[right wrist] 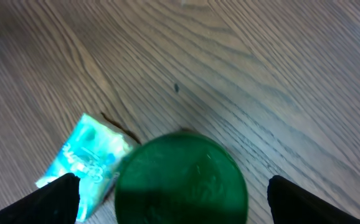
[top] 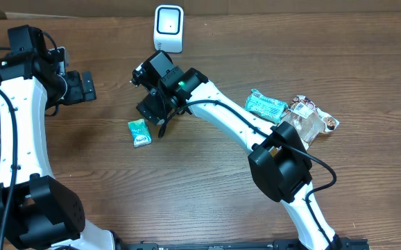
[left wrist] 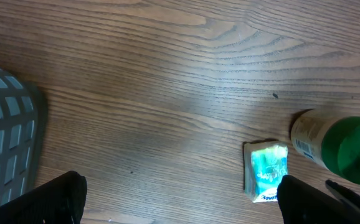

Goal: Scan the item barcode
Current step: 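Move the right gripper left over the green-lidded jar, then lower the right gripper and grasp the green-lidded jar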

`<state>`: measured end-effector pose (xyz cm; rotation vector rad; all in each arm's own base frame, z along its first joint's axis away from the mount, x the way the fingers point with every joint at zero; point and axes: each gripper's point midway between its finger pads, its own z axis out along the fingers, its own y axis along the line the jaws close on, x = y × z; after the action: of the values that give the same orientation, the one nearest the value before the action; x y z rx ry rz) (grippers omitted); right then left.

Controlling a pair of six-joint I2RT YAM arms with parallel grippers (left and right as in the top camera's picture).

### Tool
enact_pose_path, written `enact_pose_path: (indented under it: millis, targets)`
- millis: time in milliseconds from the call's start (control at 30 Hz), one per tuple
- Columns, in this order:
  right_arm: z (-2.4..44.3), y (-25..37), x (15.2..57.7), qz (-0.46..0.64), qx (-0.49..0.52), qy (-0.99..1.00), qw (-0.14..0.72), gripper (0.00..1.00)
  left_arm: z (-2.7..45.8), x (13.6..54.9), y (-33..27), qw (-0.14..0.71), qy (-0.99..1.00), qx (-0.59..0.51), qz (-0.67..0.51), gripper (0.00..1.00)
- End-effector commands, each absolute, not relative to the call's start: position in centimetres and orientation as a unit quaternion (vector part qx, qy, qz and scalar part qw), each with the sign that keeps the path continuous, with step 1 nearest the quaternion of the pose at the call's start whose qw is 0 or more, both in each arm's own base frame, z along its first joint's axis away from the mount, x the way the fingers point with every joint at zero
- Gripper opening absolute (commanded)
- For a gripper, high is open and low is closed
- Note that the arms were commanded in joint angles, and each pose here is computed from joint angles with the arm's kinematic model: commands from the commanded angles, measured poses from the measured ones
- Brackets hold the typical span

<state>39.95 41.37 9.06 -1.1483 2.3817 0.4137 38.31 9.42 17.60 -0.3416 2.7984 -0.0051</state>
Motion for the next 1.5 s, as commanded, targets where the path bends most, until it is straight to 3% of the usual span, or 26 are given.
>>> enact_pose_path:
  millis: [0, 233, 733, 1067, 1300, 1400, 1467]
  targets:
    - [8.9, 42.3, 39.9, 0.166, -0.415, 0.863, 0.233, 0.92, 18.1, 38.6, 9.5, 0.169, 0.980, -0.108, 0.001, 1.00]
    - [7.1, 42.3, 40.6, 0.160, -0.412, 0.865, 0.236, 0.89, 18.1, 38.6, 9.5, 0.169, 0.980, -0.108, 0.001, 1.00]
    - [5.6, 40.8, 41.5, 0.128, -0.401, 0.878, 0.228, 0.63, 18.1, 38.6, 9.5, 0.169, 0.980, -0.108, 0.001, 1.00]
    - [9.0, 37.4, 42.7, 0.053, -0.323, 0.915, 0.234, 0.47, 18.1, 38.6, 9.5, 0.169, 0.980, -0.108, 0.001, 1.00]
    - [8.3, 34.8, 41.0, 0.029, -0.231, 0.956, 0.179, 0.47, 18.1, 38.6, 9.5, 0.169, 0.980, -0.108, 0.001, 1.00]
    - [8.1, 34.6, 40.7, 0.029, -0.216, 0.961, 0.171, 0.62, 18.1, 38.6, 9.5, 0.169, 0.980, -0.108, 0.001, 1.00]
    - [8.1, 34.5, 40.6, 0.028, -0.217, 0.961, 0.169, 0.66, 18.1, 38.6, 9.5, 0.169, 0.980, -0.108, 0.001, 1.00]
